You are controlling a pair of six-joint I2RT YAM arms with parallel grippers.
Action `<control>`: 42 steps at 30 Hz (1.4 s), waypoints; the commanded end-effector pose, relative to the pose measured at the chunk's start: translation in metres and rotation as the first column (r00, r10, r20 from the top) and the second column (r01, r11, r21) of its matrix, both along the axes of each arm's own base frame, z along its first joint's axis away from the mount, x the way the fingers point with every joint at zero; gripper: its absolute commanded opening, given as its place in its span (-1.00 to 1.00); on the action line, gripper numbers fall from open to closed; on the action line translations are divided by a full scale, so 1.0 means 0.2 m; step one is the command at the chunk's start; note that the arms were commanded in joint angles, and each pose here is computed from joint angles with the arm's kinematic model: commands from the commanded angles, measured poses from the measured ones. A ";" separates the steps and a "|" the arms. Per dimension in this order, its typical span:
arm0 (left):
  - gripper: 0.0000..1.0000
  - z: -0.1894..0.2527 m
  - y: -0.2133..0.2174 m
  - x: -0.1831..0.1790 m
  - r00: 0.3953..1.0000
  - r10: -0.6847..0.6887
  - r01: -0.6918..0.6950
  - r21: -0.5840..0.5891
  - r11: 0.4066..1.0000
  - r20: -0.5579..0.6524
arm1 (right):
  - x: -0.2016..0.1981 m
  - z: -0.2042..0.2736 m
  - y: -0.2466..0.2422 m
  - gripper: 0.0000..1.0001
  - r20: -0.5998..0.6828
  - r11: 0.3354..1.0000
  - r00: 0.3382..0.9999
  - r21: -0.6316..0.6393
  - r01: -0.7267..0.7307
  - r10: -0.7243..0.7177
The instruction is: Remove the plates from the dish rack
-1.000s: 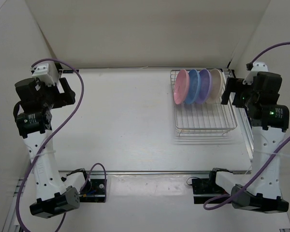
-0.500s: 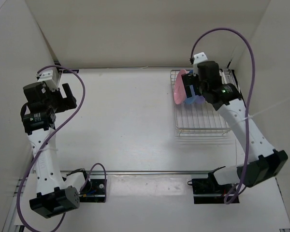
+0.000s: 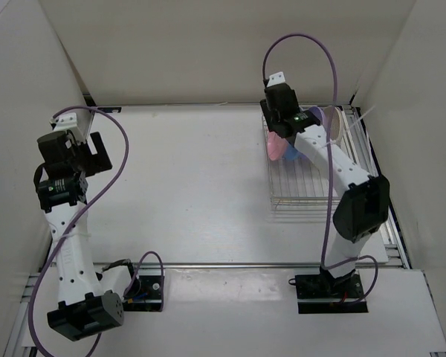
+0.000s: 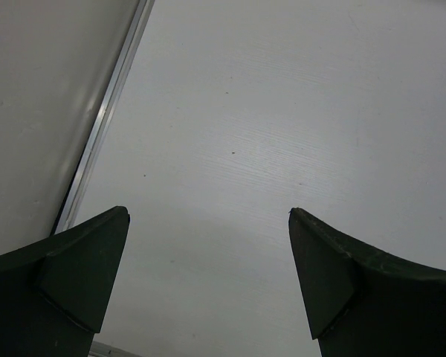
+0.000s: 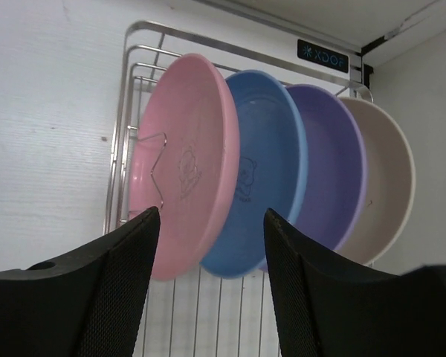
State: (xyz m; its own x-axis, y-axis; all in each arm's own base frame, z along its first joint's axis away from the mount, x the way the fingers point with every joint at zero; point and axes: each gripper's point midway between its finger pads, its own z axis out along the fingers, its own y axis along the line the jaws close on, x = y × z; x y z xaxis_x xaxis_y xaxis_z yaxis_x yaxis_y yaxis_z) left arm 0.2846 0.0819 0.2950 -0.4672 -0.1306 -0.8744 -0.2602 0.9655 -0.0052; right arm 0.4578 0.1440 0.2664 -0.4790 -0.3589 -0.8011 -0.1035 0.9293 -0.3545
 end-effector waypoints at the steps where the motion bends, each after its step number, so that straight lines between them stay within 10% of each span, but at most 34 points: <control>1: 1.00 0.10 0.03 -0.02 0.998 0.018 -0.021 0.048 0.999 0.053 | 0.11 0.04 -0.02 0.24 0.073 0.995 0.993 -0.010 0.096 -0.095; 42: 1.00 -0.10 0.05 0.03 1.000 -0.009 0.009 0.012 1.000 0.017 | 0.22 -0.17 -0.03 -0.46 0.091 0.912 0.977 -0.352 0.211 -0.191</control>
State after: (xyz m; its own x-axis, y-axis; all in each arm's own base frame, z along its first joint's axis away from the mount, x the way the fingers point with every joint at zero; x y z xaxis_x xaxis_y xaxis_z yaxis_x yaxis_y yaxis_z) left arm 0.2888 0.0928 0.2696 -0.4793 -0.1321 -0.8676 -0.2643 0.9645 -0.0008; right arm 0.4938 0.1315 0.2117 -0.5740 -0.5337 -0.6210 0.0279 0.7452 -0.6662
